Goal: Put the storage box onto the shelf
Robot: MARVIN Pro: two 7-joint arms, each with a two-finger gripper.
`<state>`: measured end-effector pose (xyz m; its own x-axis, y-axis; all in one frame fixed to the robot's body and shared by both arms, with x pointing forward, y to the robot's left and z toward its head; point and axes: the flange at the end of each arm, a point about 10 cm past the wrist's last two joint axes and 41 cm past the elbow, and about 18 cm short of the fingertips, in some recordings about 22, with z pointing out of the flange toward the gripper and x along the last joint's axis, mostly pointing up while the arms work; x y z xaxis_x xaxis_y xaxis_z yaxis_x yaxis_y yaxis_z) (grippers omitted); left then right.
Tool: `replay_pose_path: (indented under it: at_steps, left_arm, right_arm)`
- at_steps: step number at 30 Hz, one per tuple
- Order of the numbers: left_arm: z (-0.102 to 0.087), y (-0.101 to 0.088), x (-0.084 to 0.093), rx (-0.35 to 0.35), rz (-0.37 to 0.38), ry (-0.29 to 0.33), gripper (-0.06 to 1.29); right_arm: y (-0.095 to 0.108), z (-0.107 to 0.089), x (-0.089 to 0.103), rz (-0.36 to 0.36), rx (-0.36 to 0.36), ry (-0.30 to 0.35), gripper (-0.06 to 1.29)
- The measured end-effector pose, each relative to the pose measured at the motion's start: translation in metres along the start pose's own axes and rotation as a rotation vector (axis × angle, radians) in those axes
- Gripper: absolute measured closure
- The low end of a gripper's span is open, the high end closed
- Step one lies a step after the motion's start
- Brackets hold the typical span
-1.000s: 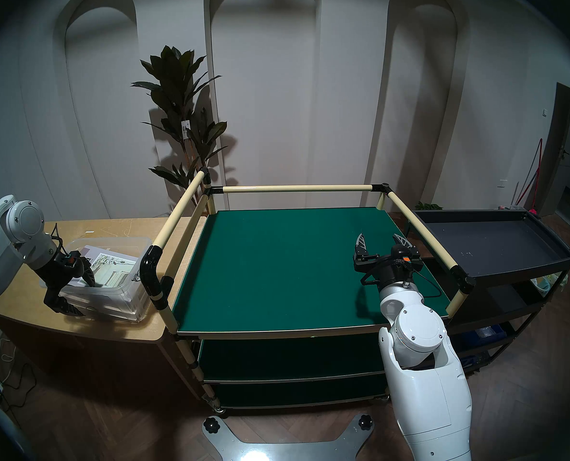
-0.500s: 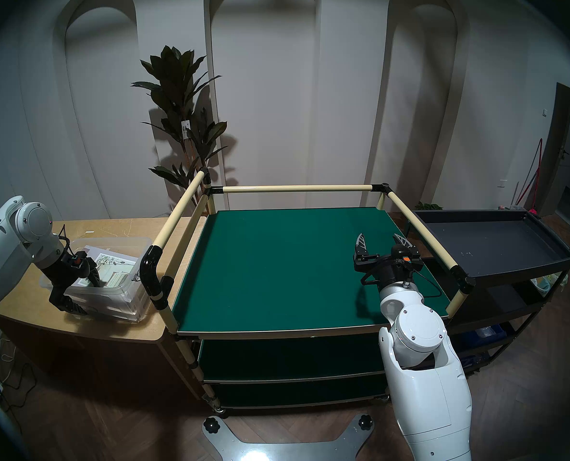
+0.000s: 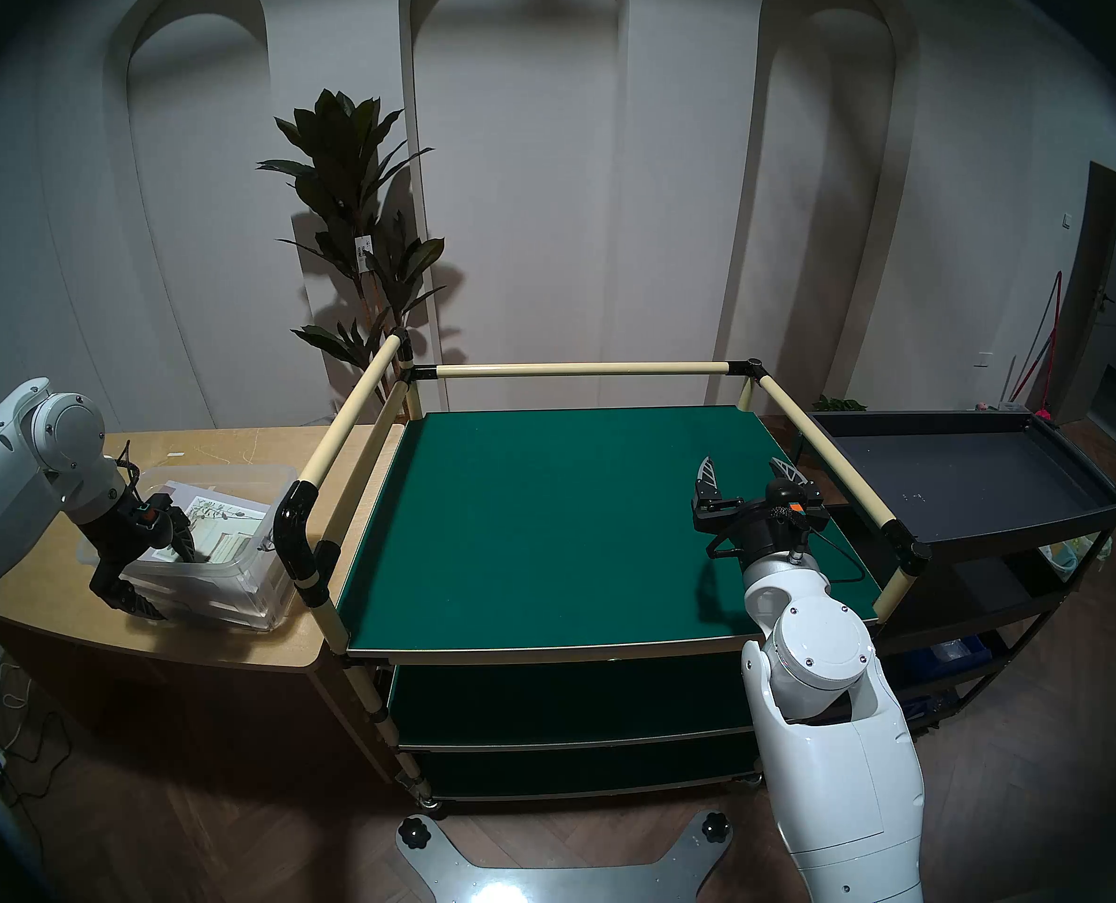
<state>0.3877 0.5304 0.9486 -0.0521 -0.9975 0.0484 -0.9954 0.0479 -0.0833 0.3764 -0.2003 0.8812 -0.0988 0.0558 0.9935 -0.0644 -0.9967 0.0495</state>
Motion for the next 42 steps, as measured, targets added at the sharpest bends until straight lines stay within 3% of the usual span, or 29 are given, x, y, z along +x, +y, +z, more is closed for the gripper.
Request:
replay_pose_path:
  at_steps: [13, 27, 42]
  left_arm:
    - [-0.007, 0.019, 0.001, -0.052, 0.007, 0.021, -0.01]
    - [-0.03, 0.019, 0.011, -0.025, 0.003, 0.032, -0.01]
    - [-0.021, 0.03, 0.016, -0.072, -0.032, 0.059, -0.01]
  right_arm:
    - [0.0, 0.0, 0.0, 0.0, 0.0, 0.001, -0.02]
    - [0.0, 0.0, 0.001, 0.0, 0.0, 0.002, -0.02]
    - [0.0, 0.0, 0.001, 0.0, 0.0, 0.003, -0.02]
